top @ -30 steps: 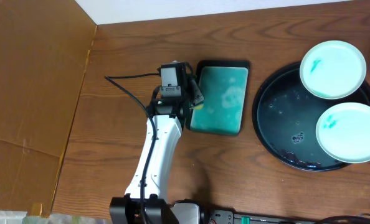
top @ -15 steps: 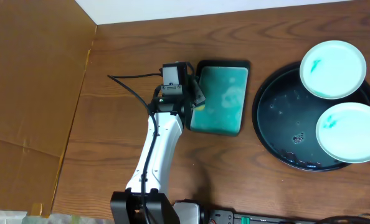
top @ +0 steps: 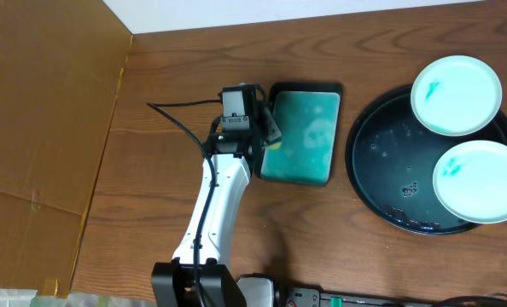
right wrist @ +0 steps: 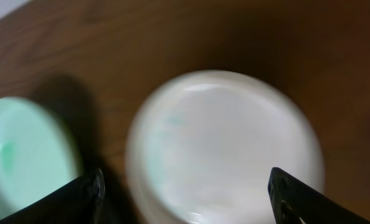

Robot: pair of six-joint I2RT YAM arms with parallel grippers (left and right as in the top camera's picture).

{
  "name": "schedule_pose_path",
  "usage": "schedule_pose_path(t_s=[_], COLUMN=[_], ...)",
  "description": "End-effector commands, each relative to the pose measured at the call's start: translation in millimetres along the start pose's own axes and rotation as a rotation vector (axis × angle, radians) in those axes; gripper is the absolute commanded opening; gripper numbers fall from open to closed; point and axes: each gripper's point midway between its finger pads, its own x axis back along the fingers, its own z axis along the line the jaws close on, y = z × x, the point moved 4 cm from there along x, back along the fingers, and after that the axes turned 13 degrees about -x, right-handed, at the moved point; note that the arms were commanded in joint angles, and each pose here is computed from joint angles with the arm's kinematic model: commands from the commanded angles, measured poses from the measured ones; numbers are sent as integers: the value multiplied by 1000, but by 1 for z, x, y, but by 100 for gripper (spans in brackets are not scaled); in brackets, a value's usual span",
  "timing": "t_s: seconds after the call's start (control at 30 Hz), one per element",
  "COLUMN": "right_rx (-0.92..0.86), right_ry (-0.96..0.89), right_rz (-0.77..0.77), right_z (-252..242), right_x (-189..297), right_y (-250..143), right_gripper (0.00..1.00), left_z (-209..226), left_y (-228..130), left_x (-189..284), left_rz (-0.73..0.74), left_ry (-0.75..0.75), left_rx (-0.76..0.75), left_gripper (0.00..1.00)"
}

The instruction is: Clean dirty plates on tray and stack at the side

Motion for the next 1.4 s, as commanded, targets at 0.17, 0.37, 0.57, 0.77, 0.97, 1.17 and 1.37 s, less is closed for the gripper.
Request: schedule_pose_path(t_s=[0.17,0.37,0.57,0.77,0.97,1.17,1.37], right_rx=[200,270,370,372,369,371,370], right_ry=[-19,-62,11,8,-8,1,39], right_rz=[63,93,140,149,174,159,167], right_z=[87,100,118,118,111,113,119], right_x=[-56,-101,-116,-119,-130,-133,-132], right_y=[-52,-80,-100,-103,-110,-108,-109], right_gripper=[87,82,73,54,54,27,1], left_z=[-8,-8,-8,-8,-8,-8,-8], left_y=[-1,-1,-1,-1,-1,0,0], left_x=[-1,-1,-1,-1,-1,-1,-1], left_rz=[10,10,10,9,9,6,6], left_ry=[-67,-67,-67,-67,-67,-67,-68], left_rx=[6,6,6,6,6,6,6], left_gripper=[7,7,7,7,7,7,7])
